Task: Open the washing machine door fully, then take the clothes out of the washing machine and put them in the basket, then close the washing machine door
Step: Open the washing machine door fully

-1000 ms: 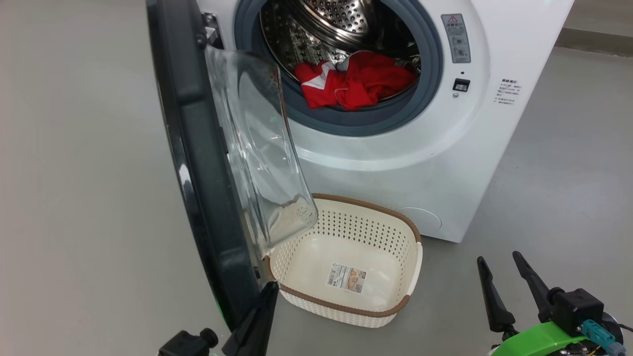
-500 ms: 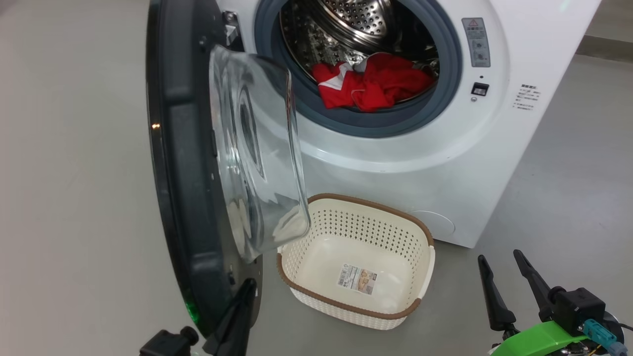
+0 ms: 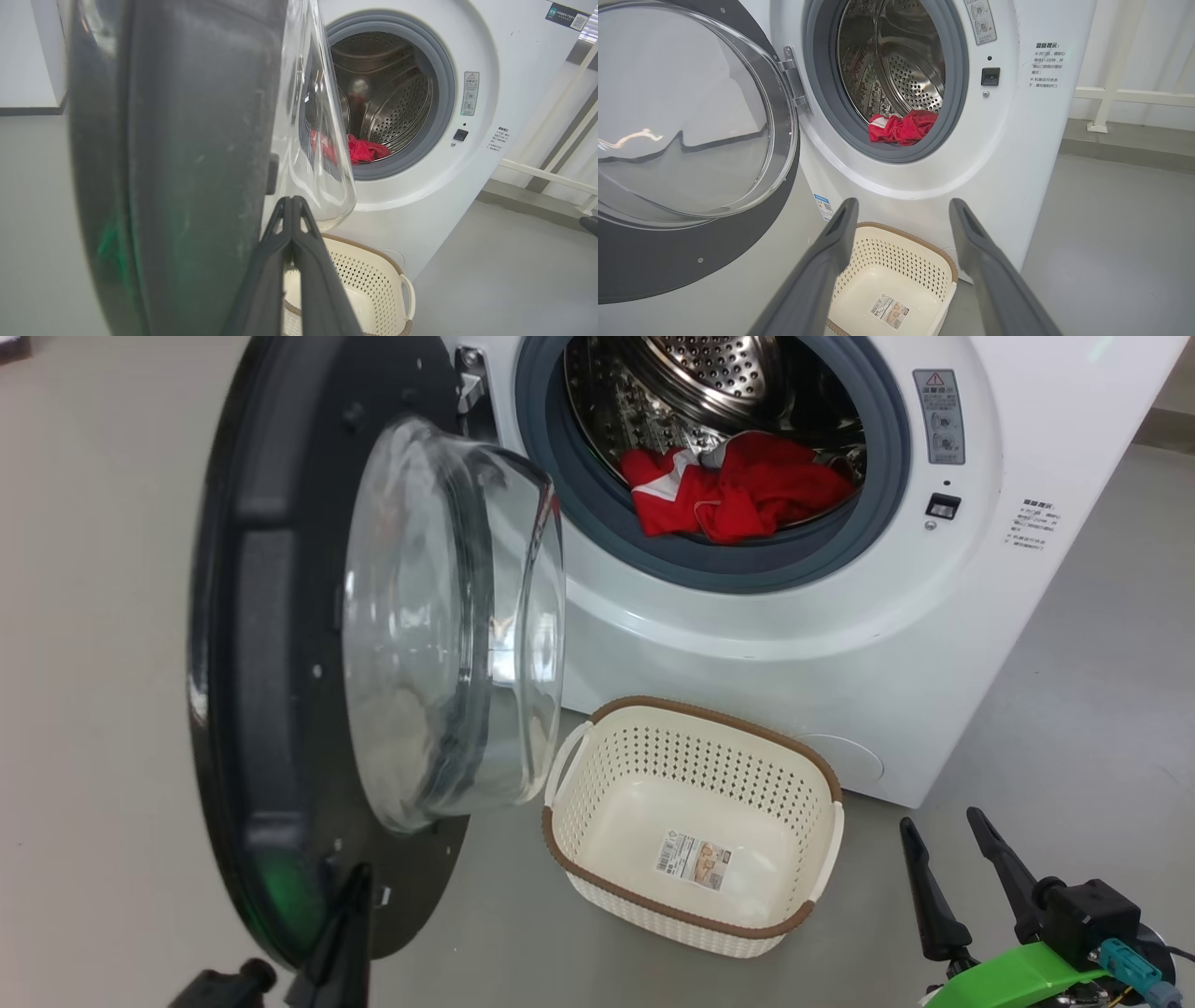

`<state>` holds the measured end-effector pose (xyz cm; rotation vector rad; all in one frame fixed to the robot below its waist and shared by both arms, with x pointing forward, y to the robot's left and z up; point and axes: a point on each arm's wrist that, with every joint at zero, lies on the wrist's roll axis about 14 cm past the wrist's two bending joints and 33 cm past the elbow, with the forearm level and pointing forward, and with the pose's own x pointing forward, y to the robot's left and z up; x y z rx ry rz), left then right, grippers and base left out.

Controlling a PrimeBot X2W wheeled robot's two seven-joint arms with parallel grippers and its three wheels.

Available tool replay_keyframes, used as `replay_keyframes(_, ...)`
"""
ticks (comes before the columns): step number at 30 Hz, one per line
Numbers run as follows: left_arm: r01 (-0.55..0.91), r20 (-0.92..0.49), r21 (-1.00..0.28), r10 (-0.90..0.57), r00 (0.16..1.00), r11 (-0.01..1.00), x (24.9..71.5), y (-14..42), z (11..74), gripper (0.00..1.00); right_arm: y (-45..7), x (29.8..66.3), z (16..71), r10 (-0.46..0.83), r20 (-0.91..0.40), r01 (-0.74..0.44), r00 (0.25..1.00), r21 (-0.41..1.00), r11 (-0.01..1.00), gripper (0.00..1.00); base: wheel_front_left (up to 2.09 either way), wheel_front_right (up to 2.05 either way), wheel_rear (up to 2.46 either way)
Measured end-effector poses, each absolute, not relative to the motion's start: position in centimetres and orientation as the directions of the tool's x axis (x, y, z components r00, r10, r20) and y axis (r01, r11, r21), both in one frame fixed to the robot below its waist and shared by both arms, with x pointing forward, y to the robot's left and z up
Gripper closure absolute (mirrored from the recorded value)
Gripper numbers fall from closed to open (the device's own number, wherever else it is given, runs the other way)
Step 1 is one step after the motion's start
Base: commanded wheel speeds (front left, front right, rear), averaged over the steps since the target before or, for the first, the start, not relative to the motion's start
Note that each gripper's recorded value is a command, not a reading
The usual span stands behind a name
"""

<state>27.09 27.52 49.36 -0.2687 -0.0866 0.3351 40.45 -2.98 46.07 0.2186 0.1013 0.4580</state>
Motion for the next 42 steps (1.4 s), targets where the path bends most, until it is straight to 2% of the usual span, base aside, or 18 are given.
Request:
replay_keyframes(21, -0.526, 0.038, -0.211, 0.544, 0.838, 0.824, 26.6, 37.5, 50.1, 1.00, -3.6, 40.5, 44.8, 0.433, -0.079, -0.404, 0.898, 0.245, 0.882, 0.00, 0.00, 0.00, 0.00)
replay_keyframes(42, -0.653, 0.007, -0.183, 0.666, 0.746, 0.735, 27.2, 44.8, 50.7, 1.00, -3.9, 40.9, 44.1, 0.431, -0.093, -0.399, 0.898, 0.244, 0.884, 0.00, 0.00, 0.00, 0.00)
